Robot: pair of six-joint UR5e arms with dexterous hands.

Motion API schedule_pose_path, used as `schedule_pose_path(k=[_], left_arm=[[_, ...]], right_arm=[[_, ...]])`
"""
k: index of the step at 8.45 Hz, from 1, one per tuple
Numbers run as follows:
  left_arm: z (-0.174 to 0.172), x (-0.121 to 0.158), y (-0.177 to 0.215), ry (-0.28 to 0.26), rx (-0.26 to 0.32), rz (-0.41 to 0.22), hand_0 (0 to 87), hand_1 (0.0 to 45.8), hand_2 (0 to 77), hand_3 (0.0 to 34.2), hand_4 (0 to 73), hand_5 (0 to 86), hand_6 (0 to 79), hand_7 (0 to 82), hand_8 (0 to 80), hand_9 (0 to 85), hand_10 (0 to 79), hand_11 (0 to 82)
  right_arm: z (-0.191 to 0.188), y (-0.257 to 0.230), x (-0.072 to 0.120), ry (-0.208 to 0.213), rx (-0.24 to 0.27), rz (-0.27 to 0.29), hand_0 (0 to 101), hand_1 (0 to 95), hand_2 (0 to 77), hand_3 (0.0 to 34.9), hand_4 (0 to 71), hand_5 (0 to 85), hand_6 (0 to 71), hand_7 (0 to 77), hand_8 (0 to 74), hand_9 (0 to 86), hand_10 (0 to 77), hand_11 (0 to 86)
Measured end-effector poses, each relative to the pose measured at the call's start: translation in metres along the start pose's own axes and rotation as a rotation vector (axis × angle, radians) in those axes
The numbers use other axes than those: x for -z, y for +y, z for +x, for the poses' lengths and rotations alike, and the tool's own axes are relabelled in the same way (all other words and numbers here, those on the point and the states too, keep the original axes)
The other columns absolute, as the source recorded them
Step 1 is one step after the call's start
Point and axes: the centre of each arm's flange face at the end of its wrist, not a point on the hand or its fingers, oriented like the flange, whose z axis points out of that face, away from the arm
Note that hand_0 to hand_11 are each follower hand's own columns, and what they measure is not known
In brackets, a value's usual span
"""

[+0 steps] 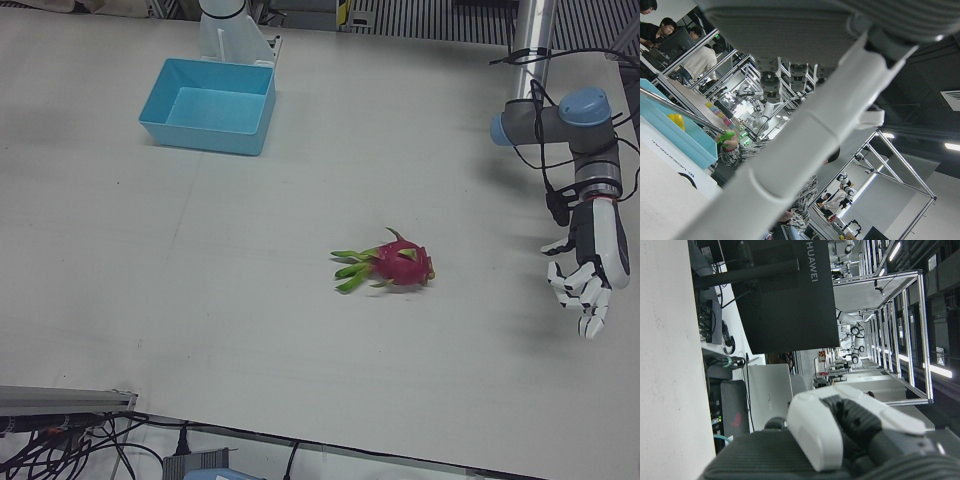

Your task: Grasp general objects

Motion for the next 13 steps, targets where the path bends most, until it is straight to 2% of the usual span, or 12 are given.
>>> schedule_pose_path(k=[1,2,3,4,5,6,7,8,10,12,13], left_arm=[[0.024,0.020,0.011,-0.007,-0.013,0.004,71.0,0.0,0.5,0.0,36.0,70.4,26.7,69.8,4.9,14.7,26.2,1.6],[0.049,0.036,0.029,-0.034,-0.052,-0.023,79.7,0.0,0.5,0.0,38.7,69.8,26.7,69.8,4.4,14.7,26.2,1.1],[0.078,0.048,0.049,-0.071,-0.117,-0.063,79.8,0.0,0.5,1.2,31.1,61.1,16.4,61.1,1.6,8.7,26.2,1.1],[0.102,0.056,0.057,-0.089,-0.178,-0.083,79.8,0.0,0.5,4.2,19.6,50.2,2.7,50.7,1.6,3.8,26.2,1.1],[0.120,0.059,0.063,-0.105,-0.229,-0.099,79.8,0.0,0.5,10.4,9.8,22.4,0.5,24.5,1.6,3.3,26.2,1.1],[0.136,0.057,0.074,-0.123,-0.290,-0.115,79.8,0.0,0.5,10.4,9.8,22.4,0.5,24.5,1.6,3.3,26.2,1.1],[0.151,0.053,0.087,-0.143,-0.360,-0.121,79.8,0.0,0.5,13.1,9.8,2.2,0.0,17.4,1.6,3.3,26.2,0.5],[0.157,0.051,0.097,-0.166,-0.414,-0.125,79.8,0.0,0.5,13.1,9.8,2.2,0.0,17.4,1.6,3.3,26.2,0.5],[0.147,0.043,0.119,-0.210,-0.511,-0.174,79.8,0.0,0.5,13.1,10.9,2.2,0.5,26.2,1.6,3.3,25.6,0.5],[0.137,0.027,0.137,-0.219,-0.554,-0.207,79.8,0.0,0.5,14.3,12.5,2.2,0.5,31.6,1.6,3.3,26.2,1.1],[0.133,0.022,0.145,-0.215,-0.563,-0.223,80.3,0.0,0.5,12.5,14.7,2.2,0.5,32.2,1.6,3.8,26.2,0.5]], right_arm=[[0.000,0.000,0.000,0.000,0.000,0.000,0,94.9,77.4,0.0,0.0,0.0,0.0,0.0,0.0,0.5,0.0,0.5],[0.000,0.000,0.000,0.000,0.000,0.000,0,94.9,77.4,0.0,0.0,0.0,0.0,0.0,0.0,0.5,0.0,0.5],[0.000,0.000,0.000,0.000,0.000,0.000,0,94.9,77.4,0.0,0.0,0.0,0.0,0.0,0.0,0.5,0.0,0.5],[0.000,0.000,0.000,0.000,0.000,0.000,0,94.9,77.4,0.0,0.0,0.0,0.0,0.0,0.0,0.5,0.0,0.5],[0.000,0.000,0.000,0.000,0.000,0.000,0,94.9,77.4,0.0,0.0,0.0,0.0,0.0,0.0,0.5,0.0,0.5],[0.000,0.000,0.000,0.000,0.000,0.000,0,94.9,77.4,0.0,0.0,0.0,0.0,0.0,0.0,0.5,0.0,0.5],[0.000,0.000,0.000,0.000,0.000,0.000,0,94.9,77.4,0.0,0.0,0.0,0.0,0.0,0.0,0.5,0.0,0.5],[0.000,0.000,0.000,0.000,0.000,0.000,0,94.9,77.4,0.0,0.0,0.0,0.0,0.0,0.0,0.5,0.0,0.5],[0.000,0.000,0.000,-0.001,0.000,0.000,0,94.9,77.4,0.0,0.0,0.0,0.0,0.0,0.0,0.5,0.0,0.5],[0.000,0.000,0.000,0.000,0.000,0.000,0,94.9,77.4,0.0,0.0,0.0,0.0,0.0,0.0,0.5,0.0,0.5],[0.000,0.000,0.000,-0.001,0.000,0.000,0,94.9,77.4,0.0,0.0,0.0,0.0,0.0,0.0,0.5,0.0,0.5]])
